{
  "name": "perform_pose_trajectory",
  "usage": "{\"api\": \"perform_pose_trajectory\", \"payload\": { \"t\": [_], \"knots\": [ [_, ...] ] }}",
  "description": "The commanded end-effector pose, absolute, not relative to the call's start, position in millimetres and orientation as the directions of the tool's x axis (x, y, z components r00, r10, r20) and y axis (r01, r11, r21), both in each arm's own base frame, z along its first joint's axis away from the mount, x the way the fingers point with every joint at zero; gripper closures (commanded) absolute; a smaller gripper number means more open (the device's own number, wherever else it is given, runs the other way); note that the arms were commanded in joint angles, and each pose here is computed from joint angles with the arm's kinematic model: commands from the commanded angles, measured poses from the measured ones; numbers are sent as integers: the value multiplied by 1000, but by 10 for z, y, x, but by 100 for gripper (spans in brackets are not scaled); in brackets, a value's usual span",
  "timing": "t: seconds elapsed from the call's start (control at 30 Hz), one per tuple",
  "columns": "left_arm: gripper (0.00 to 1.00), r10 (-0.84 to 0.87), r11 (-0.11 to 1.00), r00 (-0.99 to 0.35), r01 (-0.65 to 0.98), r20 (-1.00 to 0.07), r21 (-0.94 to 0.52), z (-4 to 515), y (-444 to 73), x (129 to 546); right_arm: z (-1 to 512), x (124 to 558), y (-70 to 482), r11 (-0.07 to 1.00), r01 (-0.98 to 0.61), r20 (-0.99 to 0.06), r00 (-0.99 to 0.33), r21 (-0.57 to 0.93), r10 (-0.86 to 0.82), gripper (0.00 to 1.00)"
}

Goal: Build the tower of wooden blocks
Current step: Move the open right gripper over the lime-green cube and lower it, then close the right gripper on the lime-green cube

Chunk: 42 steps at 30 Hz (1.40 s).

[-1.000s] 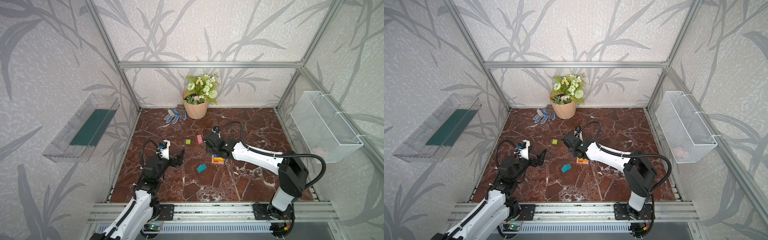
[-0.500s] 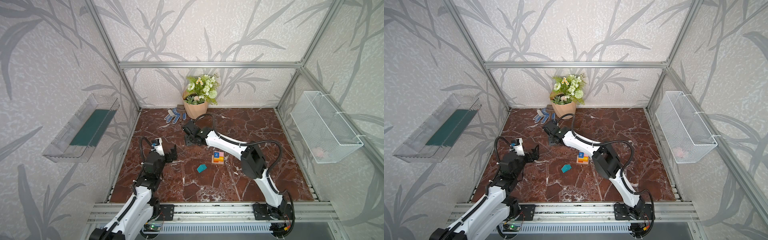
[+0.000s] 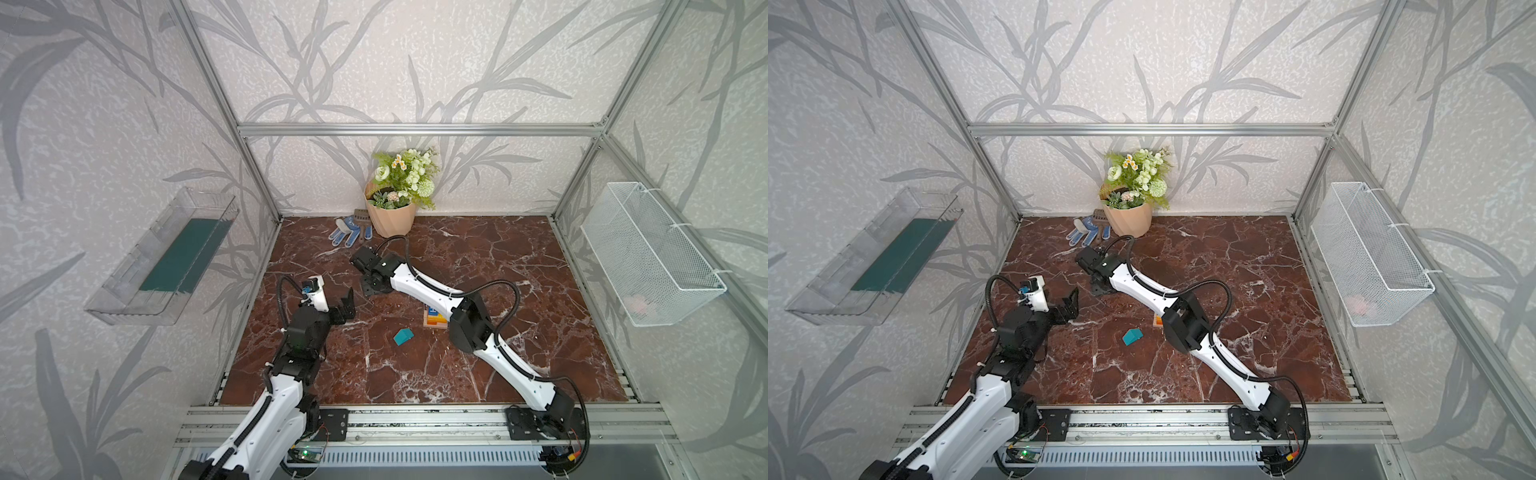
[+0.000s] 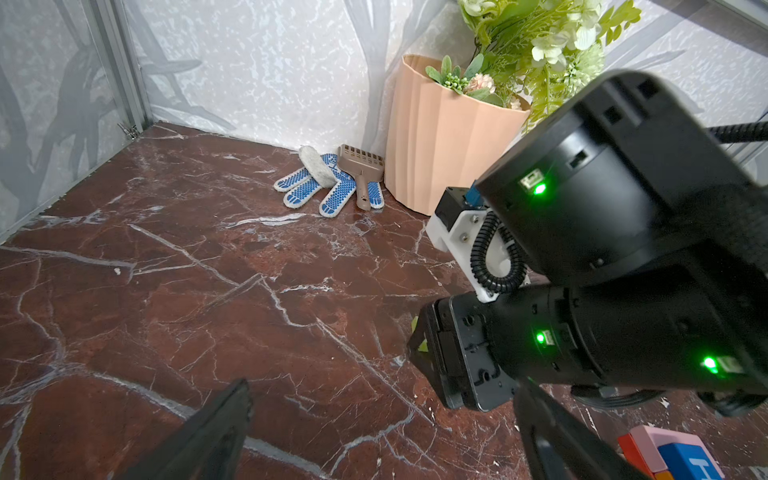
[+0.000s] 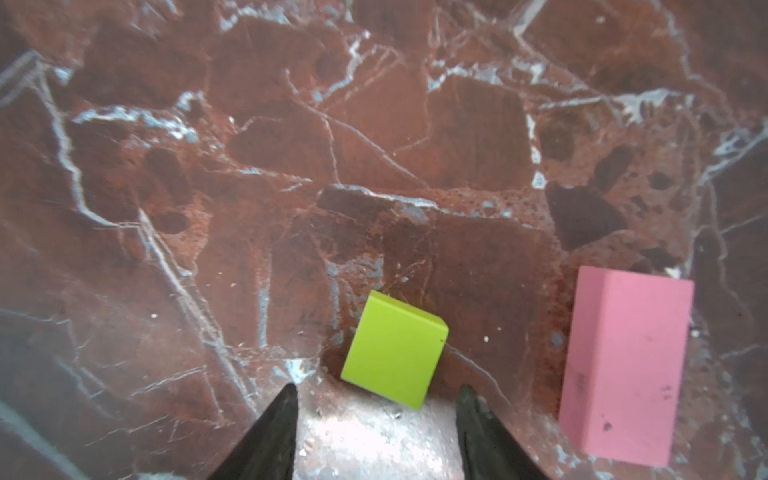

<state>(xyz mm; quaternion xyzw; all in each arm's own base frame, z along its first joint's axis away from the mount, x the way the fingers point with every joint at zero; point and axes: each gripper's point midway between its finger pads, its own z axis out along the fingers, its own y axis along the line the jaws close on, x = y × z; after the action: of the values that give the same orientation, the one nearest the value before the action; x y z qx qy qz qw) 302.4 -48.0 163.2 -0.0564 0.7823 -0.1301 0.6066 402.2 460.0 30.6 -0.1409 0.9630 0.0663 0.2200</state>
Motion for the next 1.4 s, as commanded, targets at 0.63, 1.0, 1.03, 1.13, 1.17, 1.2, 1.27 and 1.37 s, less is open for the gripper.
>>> {"api": "perform_pose_trajectory", "payload": {
  "t": [0.63, 1.0, 1.03, 1.13, 1.17, 1.2, 1.27, 1.37],
  "knots": [
    [1, -270, 955, -233, 57, -934, -290, 1657, -444, 3018, 65, 4238, 4623, 962, -242, -448, -879, 126, -163, 48],
    [1, -274, 955, -234, 48, -933, -292, 1643, -430, 3018, 61, 4219, 4633, 956, -262, -439, -880, 133, -180, 72],
    [1, -275, 955, -233, 45, -933, -293, 1644, -425, 3021, 70, 4203, 4639, 955, -263, -435, -882, 136, -181, 73],
    [1, -277, 956, -234, 34, -932, -292, 1638, -410, 3028, 152, 4201, 4633, 953, -273, -443, -876, 131, -190, 75],
    [1, -277, 955, -234, 36, -932, -293, 1639, -414, 3029, 210, 4199, 4641, 951, -279, -451, -871, 130, -194, 75],
    [1, -276, 955, -237, 39, -932, -293, 1635, -419, 3030, 252, 4204, 4634, 951, -281, -456, -868, 127, -196, 76],
    [1, -275, 955, -239, 45, -931, -293, 1635, -431, 3029, 416, 4202, 4636, 948, -290, -471, -860, 132, -197, 77],
    [1, -276, 955, -238, 41, -931, -294, 1635, -424, 3028, 691, 4179, 4666, 940, -309, -501, -842, 144, -200, 77]
  ]
}}
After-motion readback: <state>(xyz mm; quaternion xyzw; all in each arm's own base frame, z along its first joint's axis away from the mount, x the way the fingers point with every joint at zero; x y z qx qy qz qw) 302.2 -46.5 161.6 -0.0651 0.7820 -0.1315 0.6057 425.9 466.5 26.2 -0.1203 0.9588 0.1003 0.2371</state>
